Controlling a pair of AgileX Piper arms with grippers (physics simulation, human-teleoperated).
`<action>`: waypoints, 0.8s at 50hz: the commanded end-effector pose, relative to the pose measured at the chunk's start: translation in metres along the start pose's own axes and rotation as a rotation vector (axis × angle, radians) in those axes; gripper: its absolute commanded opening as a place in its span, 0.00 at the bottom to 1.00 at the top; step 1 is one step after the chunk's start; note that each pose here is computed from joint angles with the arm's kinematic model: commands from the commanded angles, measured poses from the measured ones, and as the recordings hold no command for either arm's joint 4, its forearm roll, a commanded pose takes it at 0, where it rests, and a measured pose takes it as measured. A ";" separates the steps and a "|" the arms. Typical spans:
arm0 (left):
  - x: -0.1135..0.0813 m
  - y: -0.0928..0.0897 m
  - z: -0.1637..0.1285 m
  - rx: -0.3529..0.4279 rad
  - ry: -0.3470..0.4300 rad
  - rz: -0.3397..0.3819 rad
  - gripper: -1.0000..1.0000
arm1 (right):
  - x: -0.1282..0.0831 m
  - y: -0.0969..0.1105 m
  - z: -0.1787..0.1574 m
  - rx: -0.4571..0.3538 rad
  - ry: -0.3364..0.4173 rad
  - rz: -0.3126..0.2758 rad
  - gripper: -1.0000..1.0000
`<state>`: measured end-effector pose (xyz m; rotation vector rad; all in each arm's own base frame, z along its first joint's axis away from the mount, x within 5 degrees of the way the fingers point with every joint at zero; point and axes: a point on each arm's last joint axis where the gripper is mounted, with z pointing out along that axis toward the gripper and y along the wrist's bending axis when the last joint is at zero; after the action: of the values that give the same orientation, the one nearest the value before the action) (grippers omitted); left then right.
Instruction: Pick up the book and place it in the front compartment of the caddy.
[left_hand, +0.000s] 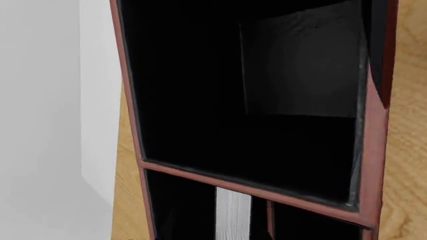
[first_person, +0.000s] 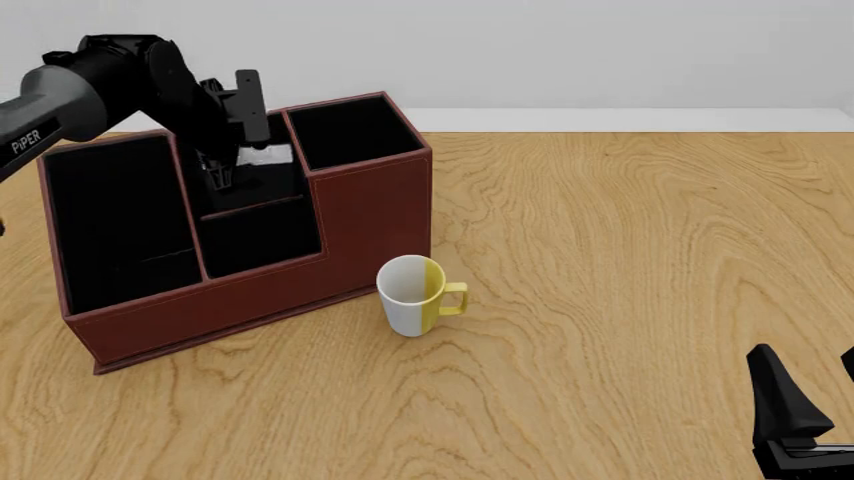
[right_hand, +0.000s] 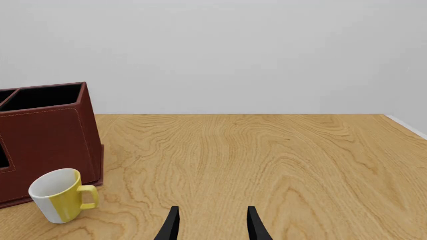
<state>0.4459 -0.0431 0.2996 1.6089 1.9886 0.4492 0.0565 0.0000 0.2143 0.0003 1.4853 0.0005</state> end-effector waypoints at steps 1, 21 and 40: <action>0.025 0.011 0.026 -0.041 0.042 0.003 1.00 | 0.000 0.000 0.000 0.000 0.000 0.000 1.00; 0.015 0.012 0.011 -0.053 0.027 -0.003 1.00 | 0.000 0.000 0.000 0.000 0.000 0.000 1.00; -0.018 -0.015 -0.121 -0.182 -0.078 0.041 1.00 | 0.000 0.000 0.000 0.000 0.000 0.000 1.00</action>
<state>0.4136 -0.0469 0.3470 1.5693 1.9016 0.5240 0.0565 0.0000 0.2143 0.0002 1.4853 0.0005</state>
